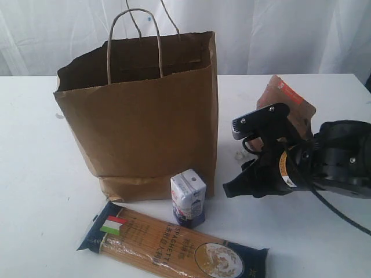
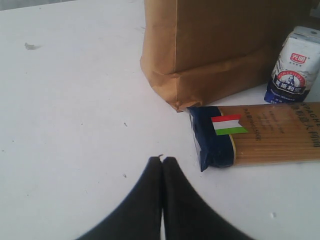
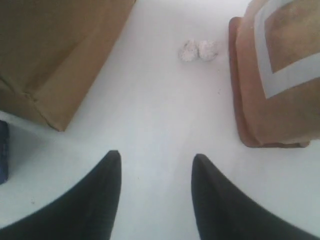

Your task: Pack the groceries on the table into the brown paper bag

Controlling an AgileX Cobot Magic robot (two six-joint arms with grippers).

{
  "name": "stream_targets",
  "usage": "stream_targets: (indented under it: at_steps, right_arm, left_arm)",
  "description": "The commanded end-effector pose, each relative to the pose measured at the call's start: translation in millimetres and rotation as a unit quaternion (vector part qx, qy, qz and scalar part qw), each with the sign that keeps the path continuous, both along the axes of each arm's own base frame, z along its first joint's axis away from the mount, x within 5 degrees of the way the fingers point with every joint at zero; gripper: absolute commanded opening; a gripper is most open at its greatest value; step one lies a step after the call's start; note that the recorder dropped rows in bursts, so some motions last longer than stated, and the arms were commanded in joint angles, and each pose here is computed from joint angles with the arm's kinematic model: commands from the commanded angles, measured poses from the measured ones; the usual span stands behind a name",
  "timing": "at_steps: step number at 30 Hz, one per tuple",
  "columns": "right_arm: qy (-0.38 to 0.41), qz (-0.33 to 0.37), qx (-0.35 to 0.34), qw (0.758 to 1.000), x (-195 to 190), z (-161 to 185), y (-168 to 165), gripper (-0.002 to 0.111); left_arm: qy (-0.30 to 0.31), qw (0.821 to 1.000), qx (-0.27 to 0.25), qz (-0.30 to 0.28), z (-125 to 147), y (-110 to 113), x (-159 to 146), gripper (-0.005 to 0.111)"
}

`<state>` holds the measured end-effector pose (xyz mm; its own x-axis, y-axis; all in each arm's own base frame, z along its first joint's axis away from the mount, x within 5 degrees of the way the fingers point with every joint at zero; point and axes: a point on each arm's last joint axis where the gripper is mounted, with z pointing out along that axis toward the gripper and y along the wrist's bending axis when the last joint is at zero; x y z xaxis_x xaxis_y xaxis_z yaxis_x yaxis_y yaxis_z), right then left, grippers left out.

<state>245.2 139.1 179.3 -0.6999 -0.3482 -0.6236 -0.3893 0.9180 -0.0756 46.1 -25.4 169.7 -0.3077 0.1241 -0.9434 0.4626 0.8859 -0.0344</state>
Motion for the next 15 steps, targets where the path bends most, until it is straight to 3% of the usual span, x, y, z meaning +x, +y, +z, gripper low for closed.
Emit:
stream_targets:
  at_steps: [1, 8, 15]
  right_arm:
    - [-0.008, -0.024, 0.026, 0.999, 29.2, -2.8, -5.1, 0.042]
    - [-0.02, -0.042, 0.034, 0.998, 63.1, -0.5, 3.7, 0.042]
    - [0.009, -0.087, 0.024, 0.996, 84.0, -21.9, 5.9, 0.047]
  left_arm:
    - [0.001, 1.0, -0.005, 0.002, -0.8, 0.1, -0.1, 0.0]
    - [0.001, 1.0, -0.005, 0.002, -0.8, 0.1, -0.1, 0.0]
    - [0.001, 1.0, -0.005, 0.002, -0.8, 0.1, -0.1, 0.0]
